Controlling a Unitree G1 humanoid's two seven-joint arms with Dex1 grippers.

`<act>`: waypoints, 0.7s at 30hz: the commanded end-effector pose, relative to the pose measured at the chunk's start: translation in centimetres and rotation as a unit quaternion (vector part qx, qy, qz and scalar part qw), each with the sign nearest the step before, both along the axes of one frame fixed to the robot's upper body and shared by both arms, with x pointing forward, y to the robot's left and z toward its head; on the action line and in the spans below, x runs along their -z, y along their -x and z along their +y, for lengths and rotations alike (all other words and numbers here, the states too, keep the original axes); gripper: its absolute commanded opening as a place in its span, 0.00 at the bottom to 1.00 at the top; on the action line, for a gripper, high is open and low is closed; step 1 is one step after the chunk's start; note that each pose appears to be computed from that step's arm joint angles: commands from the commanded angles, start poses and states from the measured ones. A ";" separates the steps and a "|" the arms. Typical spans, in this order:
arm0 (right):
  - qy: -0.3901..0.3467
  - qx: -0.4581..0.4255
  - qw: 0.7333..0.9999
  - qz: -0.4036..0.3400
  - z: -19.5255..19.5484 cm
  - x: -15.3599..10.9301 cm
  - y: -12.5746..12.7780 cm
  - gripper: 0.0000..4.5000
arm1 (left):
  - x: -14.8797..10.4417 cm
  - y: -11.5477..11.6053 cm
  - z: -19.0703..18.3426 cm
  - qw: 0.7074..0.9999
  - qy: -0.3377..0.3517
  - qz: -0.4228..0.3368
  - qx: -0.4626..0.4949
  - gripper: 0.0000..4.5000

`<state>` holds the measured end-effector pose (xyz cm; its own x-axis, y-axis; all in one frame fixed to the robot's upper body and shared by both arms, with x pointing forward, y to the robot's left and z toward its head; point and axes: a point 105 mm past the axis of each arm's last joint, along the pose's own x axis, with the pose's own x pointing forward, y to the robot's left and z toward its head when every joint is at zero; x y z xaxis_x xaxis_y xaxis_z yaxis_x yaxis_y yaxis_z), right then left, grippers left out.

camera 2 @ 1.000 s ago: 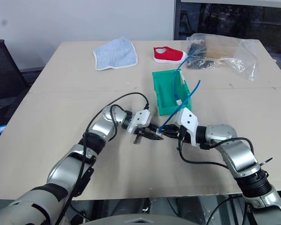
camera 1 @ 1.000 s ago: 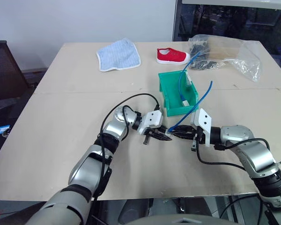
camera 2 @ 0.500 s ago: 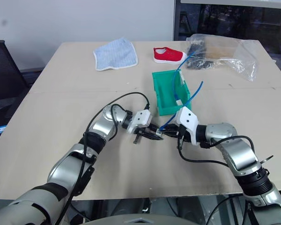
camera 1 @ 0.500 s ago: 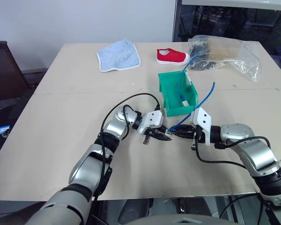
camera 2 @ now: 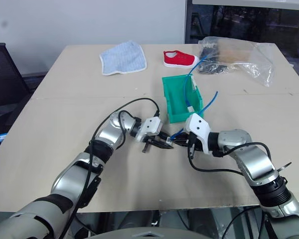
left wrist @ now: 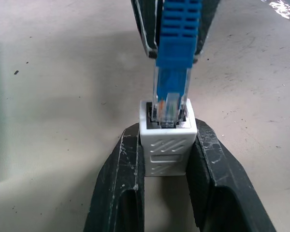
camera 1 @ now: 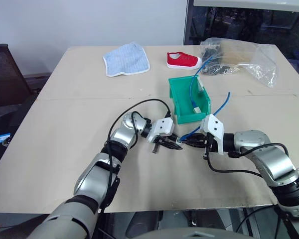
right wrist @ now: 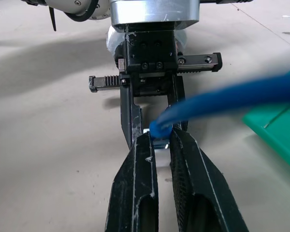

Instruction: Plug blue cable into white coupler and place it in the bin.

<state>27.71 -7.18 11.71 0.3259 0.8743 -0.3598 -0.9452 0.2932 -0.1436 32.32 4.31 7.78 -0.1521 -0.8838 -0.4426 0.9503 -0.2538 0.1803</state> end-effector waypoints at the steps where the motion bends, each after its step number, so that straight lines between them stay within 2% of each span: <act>1: 0.027 0.000 0.999 0.034 0.5 1.8 0.3 0.00 | 0.4 0.1 -0.7 1.000 -0.008 0.003 0.001 0.12; 11: 0.058 0.020 0.987 0.150 0.9 5.3 0.7 0.00 | -0.4 -0.2 -1.3 1.000 0.014 0.015 -0.010 0.12; 15: 0.087 0.019 0.982 0.165 0.6 6.1 0.7 0.00 | -0.5 -0.2 -1.5 1.000 0.021 0.020 -0.012 0.12; 21: 0.071 0.013 0.982 0.176 0.9 6.1 0.7 0.00 | -1.2 -0.2 -2.1 0.998 0.048 0.040 -0.019 0.12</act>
<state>28.90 -6.52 10.70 0.2958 0.8410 -0.4531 -0.9461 0.3235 -0.0173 32.65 4.54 7.13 -0.1315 -0.8951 -0.4260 0.9813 -0.1785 0.0721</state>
